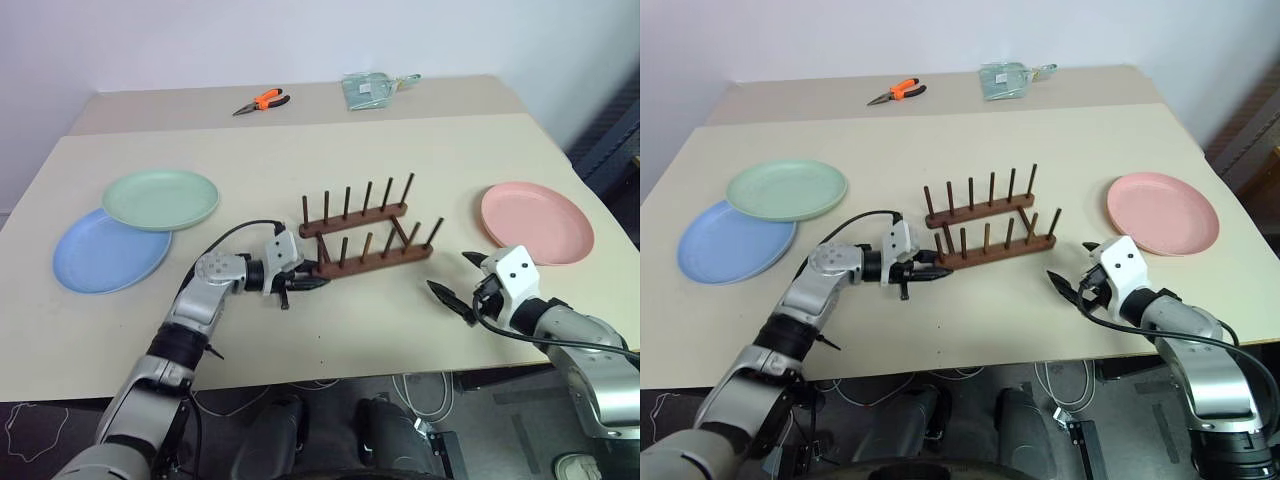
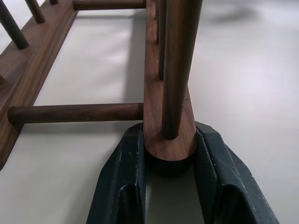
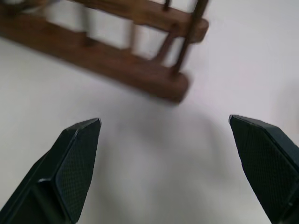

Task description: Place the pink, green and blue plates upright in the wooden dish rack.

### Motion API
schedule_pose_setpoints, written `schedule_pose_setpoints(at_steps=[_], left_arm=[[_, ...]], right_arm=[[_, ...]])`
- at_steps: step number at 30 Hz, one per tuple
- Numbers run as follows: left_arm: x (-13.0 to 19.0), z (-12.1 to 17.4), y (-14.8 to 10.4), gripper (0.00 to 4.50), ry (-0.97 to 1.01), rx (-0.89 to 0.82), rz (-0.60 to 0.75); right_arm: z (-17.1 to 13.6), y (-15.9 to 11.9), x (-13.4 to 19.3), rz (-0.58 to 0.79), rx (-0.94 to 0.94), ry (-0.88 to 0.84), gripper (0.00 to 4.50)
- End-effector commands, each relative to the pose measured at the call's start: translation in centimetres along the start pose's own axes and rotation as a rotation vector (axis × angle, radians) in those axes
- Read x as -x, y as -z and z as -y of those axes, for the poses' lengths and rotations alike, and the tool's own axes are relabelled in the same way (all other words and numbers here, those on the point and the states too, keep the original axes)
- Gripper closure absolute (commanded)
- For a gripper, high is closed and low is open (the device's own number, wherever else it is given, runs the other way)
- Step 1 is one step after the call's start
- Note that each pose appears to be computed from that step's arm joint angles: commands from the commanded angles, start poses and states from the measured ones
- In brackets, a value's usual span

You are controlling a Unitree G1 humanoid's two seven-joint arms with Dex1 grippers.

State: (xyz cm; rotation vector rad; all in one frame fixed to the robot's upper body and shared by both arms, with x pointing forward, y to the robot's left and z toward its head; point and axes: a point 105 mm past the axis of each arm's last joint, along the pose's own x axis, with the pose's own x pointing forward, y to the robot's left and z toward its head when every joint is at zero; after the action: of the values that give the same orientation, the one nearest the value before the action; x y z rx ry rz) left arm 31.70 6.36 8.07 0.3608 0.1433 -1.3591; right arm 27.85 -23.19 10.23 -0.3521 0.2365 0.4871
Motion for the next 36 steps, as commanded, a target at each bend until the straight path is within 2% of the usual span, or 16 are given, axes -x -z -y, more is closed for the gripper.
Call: schedule_pose_setpoints(at_steps=[1, 7, 8, 9, 10, 11, 16, 17, 18, 22, 24, 26, 30, 36], left_arm=[[0.0, 0.7, -1.3, 3.24, 0.040, -0.034, 0.021], [1.7, -0.8, 1.1, 0.29, -0.088, -0.012, -0.102], [2.5, -0.7, 1.6, 0.25, -0.106, 0.009, -0.121], [3.0, -0.6, 1.9, 0.25, -0.117, 0.023, -0.134], [3.6, -0.2, 2.1, 0.40, -0.118, 0.041, -0.137], [4.0, 0.4, 2.0, 0.74, -0.111, 0.070, -0.123], [3.3, 3.6, 0.3, 3.13, -0.005, 0.141, -0.053], [2.7, 4.1, 0.1, 3.57, 0.008, 0.140, -0.055], [2.1, 4.5, 0.0, 4.04, 0.014, 0.134, -0.060], [0.3, 4.4, -0.5, 4.04, -0.033, 0.156, -0.038], [-0.3, 3.4, 0.1, 4.04, -0.108, 0.154, -0.052], [-0.7, 1.7, 1.1, 4.04, -0.244, 0.130, -0.092], [-0.5, -2.2, 1.8, 4.04, -0.517, 0.135, -0.086], [-0.5, -4.6, 2.0, 4.04, -0.638, 0.146, -0.064]], right_arm=[[1.1, 0.0, 1.0, -0.005, 0.037, 0.029, 0.00], [1.5, 1.6, 2.3, -0.071, 0.050, 0.027, 0.00], [1.4, 1.9, 2.6, -0.081, 0.055, 0.012, 0.53], [1.3, 2.0, 2.8, -0.088, 0.058, 0.000, 0.84], [1.0, 2.1, 2.9, -0.090, 0.055, -0.022, 1.30], [0.7, 2.0, 2.9, -0.086, 0.049, -0.043, 1.75], [-1.1, 1.4, 2.1, -0.058, 0.037, -0.136, 4.34], [-1.4, 1.3, 1.7, -0.056, 0.038, -0.147, 4.50], [-1.7, 1.4, 1.4, -0.056, 0.042, -0.152, 4.50], [-2.2, 1.7, 0.0, -0.061, 0.056, -0.158, 4.50], [-2.5, 1.6, -1.0, -0.062, 0.075, -0.151, 4.50], [-2.5, 1.5, -2.2, -0.063, 0.113, -0.116, 4.50], [-1.7, 0.2, -5.1, -0.034, 0.171, 0.000, 4.50], [-0.2, -1.0, -8.2, -0.004, 0.174, 0.101, 4.50]])
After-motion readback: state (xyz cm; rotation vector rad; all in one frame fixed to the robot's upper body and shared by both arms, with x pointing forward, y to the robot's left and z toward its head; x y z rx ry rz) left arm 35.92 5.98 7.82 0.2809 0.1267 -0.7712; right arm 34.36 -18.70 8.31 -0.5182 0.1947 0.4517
